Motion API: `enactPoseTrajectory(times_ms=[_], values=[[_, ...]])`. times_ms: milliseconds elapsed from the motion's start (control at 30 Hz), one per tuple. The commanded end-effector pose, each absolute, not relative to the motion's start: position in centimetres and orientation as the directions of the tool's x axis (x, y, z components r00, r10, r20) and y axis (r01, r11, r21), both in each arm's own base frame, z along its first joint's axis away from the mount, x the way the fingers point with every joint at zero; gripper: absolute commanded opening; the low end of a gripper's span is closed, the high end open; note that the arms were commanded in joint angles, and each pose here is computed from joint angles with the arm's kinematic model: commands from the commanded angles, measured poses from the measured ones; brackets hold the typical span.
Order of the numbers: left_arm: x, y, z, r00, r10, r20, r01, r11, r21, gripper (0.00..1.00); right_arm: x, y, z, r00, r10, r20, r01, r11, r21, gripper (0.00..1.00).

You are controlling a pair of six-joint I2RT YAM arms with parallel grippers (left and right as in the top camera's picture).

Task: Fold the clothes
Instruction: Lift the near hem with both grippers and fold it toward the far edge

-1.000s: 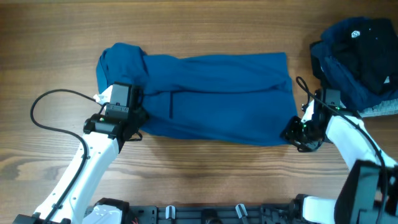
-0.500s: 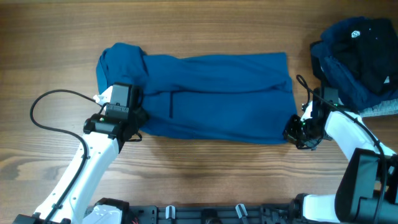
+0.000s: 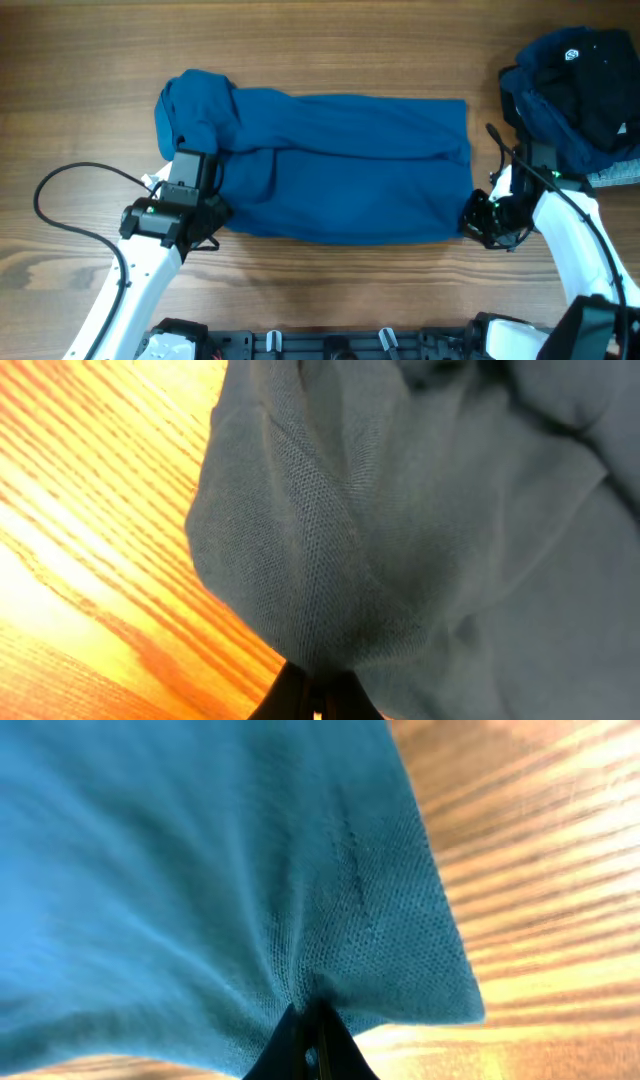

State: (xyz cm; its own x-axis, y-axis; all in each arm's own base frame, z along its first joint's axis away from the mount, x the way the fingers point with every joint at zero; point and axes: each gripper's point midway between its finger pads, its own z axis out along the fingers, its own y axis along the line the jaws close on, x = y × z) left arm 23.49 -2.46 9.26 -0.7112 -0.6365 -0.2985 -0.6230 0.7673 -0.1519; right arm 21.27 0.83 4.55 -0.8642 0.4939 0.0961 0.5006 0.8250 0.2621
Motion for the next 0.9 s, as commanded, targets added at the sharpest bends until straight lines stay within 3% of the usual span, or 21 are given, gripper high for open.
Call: enactPoseTrajectory(times_ms=[0, 100, 467, 867], values=[[26.1, -2.7, 10.7, -0.694, -0.615, -0.374, -0.582, 0.785, -0.211, 0.04, 24.0, 0.7, 5.3, -0.873, 0.488, 0.005, 0.466, 0.830, 0.307, 0.04], [28.3, -2.5, 10.6, -0.663, -0.615, -0.426, -0.579, 0.782, -0.228, 0.04, 25.7, 0.3, 4.9, -0.871, 0.489, -0.048, 0.450, 0.834, 0.320, 0.04], [33.5, -3.6, 5.7, -0.722, -0.522, -0.454, -0.499, 0.848, -0.180, 0.04, 29.4, -0.4, 1.6, -0.868, 0.486, -0.098, 0.433, 0.839, 0.331, 0.04], [38.1, -4.2, 11.0, -0.675, -0.462, -0.575, -0.413, 0.883, -0.225, 0.04, 35.3, -1.1, 4.6, -0.834, 0.479, -0.274, 0.354, 0.845, 0.401, 0.04]])
